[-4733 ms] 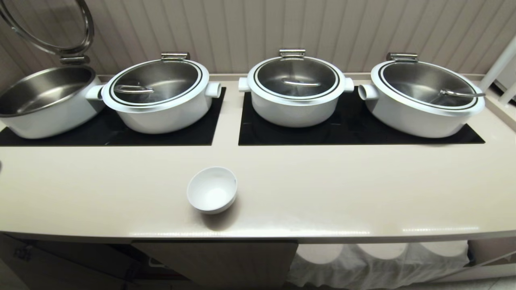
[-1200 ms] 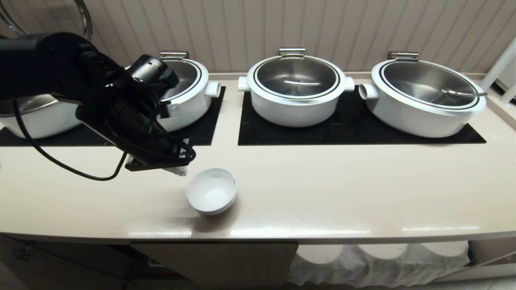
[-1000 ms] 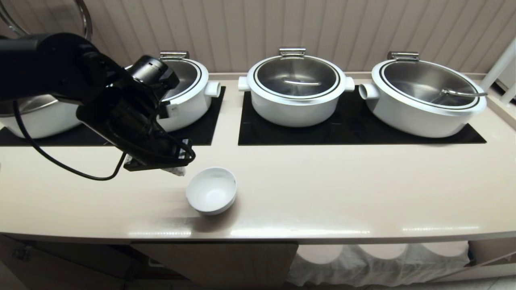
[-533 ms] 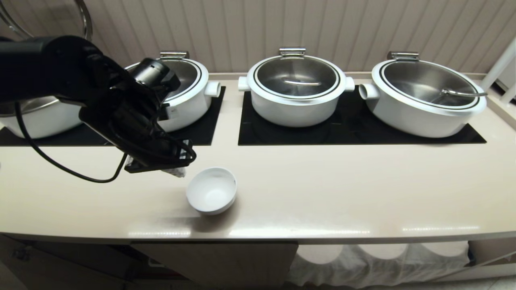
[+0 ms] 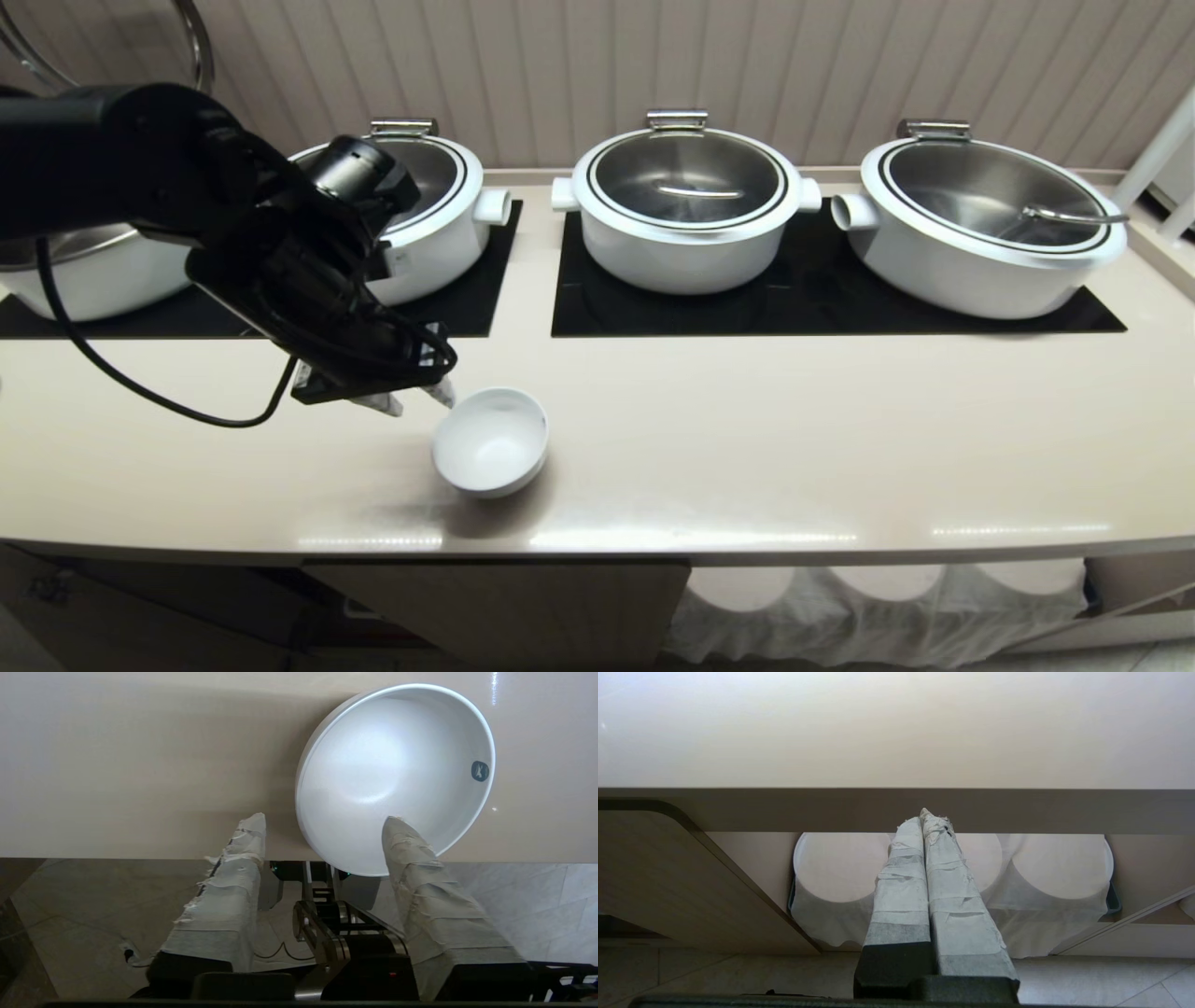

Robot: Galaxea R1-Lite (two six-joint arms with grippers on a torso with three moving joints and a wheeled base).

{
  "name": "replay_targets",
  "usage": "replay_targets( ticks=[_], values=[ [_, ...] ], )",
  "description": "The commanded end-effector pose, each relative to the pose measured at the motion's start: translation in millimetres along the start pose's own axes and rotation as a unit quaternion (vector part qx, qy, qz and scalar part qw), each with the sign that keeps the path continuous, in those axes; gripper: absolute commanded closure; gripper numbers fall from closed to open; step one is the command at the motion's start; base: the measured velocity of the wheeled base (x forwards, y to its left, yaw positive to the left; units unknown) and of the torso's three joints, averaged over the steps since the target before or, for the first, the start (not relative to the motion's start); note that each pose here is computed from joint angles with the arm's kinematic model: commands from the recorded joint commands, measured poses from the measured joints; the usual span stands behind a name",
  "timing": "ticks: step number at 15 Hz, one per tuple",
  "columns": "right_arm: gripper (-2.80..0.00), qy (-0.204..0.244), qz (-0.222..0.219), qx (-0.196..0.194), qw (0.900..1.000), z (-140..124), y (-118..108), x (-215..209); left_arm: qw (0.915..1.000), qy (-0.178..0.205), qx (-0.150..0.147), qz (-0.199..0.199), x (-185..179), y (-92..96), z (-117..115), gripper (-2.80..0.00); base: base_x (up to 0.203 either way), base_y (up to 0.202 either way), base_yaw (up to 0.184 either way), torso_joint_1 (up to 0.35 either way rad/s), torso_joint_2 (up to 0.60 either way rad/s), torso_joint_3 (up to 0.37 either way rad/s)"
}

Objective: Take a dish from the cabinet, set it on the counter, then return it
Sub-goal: Place it on the table, then pick up the bowl from the table

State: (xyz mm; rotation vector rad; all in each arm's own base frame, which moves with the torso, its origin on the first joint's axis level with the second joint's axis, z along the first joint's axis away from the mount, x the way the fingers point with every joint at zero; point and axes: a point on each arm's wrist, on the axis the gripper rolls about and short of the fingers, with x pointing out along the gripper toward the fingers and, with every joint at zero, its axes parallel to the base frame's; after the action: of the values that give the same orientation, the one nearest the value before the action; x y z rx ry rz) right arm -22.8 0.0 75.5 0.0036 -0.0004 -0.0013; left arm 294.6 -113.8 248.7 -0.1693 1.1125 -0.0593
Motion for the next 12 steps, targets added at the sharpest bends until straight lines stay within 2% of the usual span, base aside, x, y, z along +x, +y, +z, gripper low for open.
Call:
replay_targets(
  ticks=[1,5,12],
  values=[
    [0.00,0.000,0.000,0.000,1.000,0,0,0,1.0000,-0.001,-0.001,-0.003,-4,0.8,-1,-2.80,0.000,0.000,0.000,0.000,0.00,0.000],
    [0.00,0.000,0.000,0.000,1.000,0,0,0,0.9999,0.014,0.000,-0.010,1,0.9,-4,-2.80,0.000,0.000,0.000,0.000,0.00,0.000],
    [0.00,0.000,0.000,0.000,1.000,0,0,0,0.9992,0.040,0.002,0.004,19,1.3,-6,-2.80,0.000,0.000,0.000,0.000,0.00,0.000]
  ],
)
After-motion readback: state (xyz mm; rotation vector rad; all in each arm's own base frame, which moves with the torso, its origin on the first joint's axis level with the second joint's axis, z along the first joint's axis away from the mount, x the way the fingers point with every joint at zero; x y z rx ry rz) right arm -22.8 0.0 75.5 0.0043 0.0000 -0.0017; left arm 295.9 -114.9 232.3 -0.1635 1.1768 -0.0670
